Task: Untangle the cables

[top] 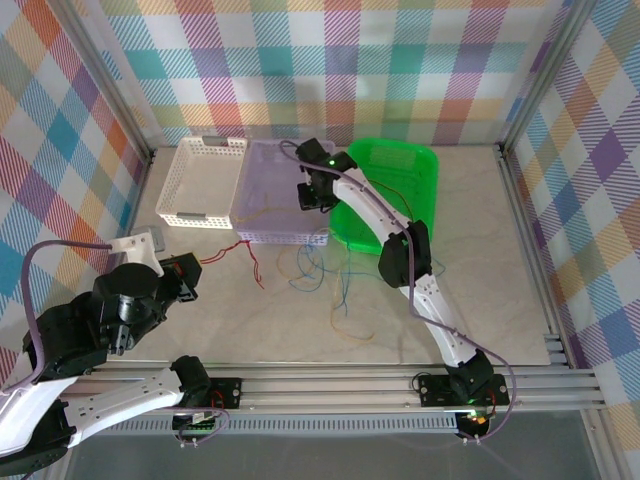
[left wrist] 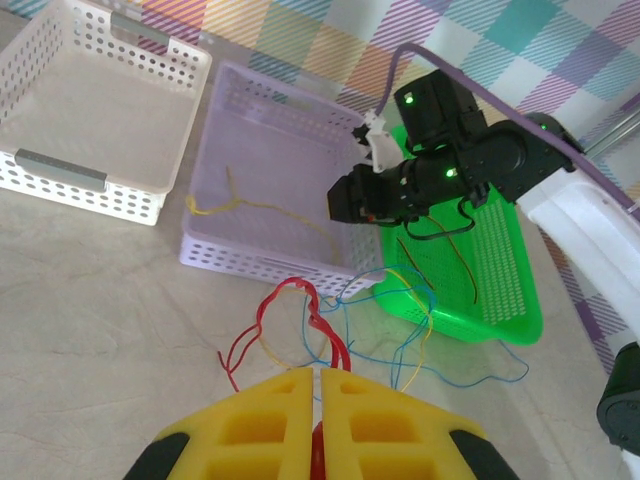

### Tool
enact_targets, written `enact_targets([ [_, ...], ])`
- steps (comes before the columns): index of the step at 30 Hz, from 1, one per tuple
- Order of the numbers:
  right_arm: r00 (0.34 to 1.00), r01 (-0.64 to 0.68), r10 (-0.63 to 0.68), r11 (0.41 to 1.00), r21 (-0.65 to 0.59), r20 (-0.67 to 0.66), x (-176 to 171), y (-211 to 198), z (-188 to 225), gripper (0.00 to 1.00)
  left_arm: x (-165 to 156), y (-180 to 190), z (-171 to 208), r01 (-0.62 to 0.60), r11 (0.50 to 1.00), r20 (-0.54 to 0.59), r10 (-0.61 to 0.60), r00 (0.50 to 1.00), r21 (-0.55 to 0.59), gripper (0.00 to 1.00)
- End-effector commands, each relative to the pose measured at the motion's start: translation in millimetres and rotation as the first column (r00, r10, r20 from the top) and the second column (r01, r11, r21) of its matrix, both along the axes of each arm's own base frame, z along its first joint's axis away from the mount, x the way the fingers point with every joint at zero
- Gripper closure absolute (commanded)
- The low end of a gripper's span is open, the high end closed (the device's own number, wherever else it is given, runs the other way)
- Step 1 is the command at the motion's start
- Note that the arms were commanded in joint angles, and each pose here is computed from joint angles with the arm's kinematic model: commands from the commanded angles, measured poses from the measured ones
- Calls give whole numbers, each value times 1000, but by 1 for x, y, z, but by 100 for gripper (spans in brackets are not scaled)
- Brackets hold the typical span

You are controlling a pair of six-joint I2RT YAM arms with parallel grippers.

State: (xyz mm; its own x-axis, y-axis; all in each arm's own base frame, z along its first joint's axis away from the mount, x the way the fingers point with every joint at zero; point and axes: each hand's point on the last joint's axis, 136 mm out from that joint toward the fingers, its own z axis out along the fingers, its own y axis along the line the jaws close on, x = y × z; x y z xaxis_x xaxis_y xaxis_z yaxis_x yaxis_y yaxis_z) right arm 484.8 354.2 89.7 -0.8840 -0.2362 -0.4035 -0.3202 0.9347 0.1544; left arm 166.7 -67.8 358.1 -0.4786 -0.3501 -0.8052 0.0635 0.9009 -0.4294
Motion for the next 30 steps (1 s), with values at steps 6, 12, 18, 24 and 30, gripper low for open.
enact_targets([
  [6,967,-207,175,963,172,183,-27,52,102,32,3,-6,2,4,1000,6,-4,1000,-20,100],
  [12,919,-346,241,873,344,312,-59,82,179,24,5,-16,2,32,999,12,-32,999,-22,100],
  [18,802,-572,352,683,454,482,-131,83,234,21,13,-25,7,34,999,18,-34,999,1,100],
  [24,629,-757,405,514,404,663,-208,59,235,16,21,-46,9,62,998,-15,-61,998,14,100],
  [30,502,-830,454,493,262,736,-247,63,211,13,26,-85,9,171,985,-65,-172,983,-14,100],
])
